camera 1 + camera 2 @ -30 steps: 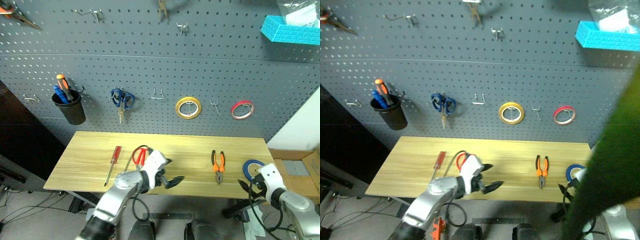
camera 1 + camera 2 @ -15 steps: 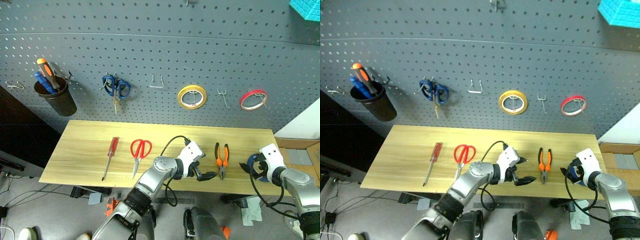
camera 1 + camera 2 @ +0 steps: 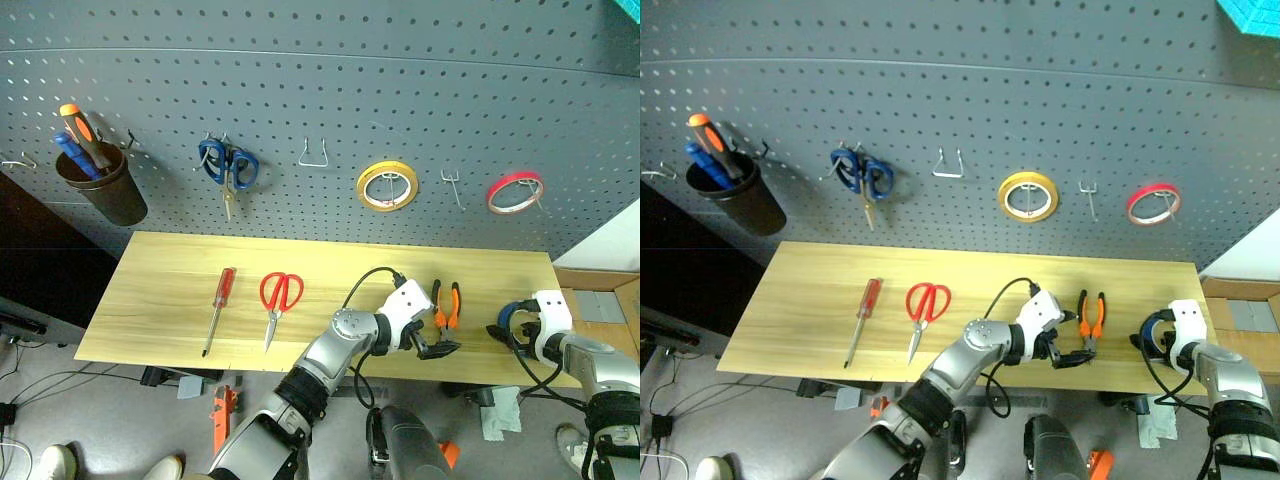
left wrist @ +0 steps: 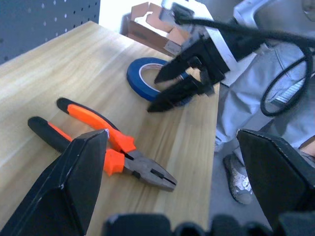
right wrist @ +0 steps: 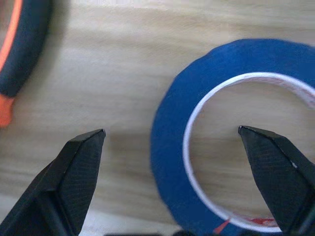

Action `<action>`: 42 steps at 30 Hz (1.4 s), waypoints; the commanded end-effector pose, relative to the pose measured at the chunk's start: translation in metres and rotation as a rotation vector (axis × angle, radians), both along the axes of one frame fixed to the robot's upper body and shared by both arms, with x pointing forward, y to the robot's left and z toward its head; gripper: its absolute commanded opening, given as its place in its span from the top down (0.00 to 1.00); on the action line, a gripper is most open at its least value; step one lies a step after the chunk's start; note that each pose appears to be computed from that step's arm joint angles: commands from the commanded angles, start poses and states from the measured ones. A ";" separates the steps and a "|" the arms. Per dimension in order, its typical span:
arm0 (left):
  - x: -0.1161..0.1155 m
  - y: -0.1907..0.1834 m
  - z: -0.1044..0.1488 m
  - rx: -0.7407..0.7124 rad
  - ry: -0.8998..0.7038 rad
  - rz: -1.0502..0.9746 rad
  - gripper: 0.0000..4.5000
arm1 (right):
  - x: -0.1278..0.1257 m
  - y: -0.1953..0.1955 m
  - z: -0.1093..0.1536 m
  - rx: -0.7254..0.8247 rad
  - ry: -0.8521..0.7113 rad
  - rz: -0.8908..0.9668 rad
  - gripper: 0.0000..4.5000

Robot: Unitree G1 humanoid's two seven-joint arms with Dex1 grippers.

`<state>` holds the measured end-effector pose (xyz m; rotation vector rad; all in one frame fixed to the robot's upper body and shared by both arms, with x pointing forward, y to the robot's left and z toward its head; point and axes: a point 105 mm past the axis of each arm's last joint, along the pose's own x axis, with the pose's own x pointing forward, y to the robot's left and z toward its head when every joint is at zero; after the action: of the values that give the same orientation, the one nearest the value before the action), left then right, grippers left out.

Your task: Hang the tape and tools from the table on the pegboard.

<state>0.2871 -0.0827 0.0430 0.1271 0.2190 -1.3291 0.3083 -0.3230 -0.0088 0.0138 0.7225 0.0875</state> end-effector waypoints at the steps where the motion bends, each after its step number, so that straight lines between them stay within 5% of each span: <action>1: -0.008 -0.005 0.009 -0.030 -0.030 -0.036 0.01 | -0.008 -0.005 -0.012 0.040 0.041 -0.052 0.00; 7: -0.009 -0.005 0.011 -0.030 -0.024 -0.042 0.01 | -0.006 0.006 -0.014 0.133 0.057 -0.048 0.00; 10: -0.007 -0.006 0.014 -0.035 -0.027 -0.043 0.00 | -0.006 0.011 -0.015 0.159 0.060 -0.046 0.13; 21: -0.004 -0.006 0.017 -0.043 -0.033 -0.036 0.00 | -0.007 0.019 -0.018 0.185 0.061 -0.028 0.92; 25: 0.003 -0.008 0.023 -0.062 -0.033 -0.015 0.00 | -0.006 0.019 -0.017 0.117 0.042 0.012 0.92; 29: 0.013 -0.004 0.028 -0.094 0.006 0.045 0.00 | -0.009 0.021 -0.004 -0.177 -0.066 0.224 0.92; 33: 0.004 0.013 0.049 -0.172 0.024 0.048 0.00 | -0.026 0.063 0.034 -0.452 -0.311 0.515 0.92; 42: 0.002 0.068 0.080 -0.231 0.040 0.179 0.00 | -0.047 0.113 0.081 -0.700 -0.657 0.543 0.92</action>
<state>0.2929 -0.0199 0.1072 -0.0820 0.1481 -1.1733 0.2621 -0.2196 0.0564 -0.8075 0.1449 0.3480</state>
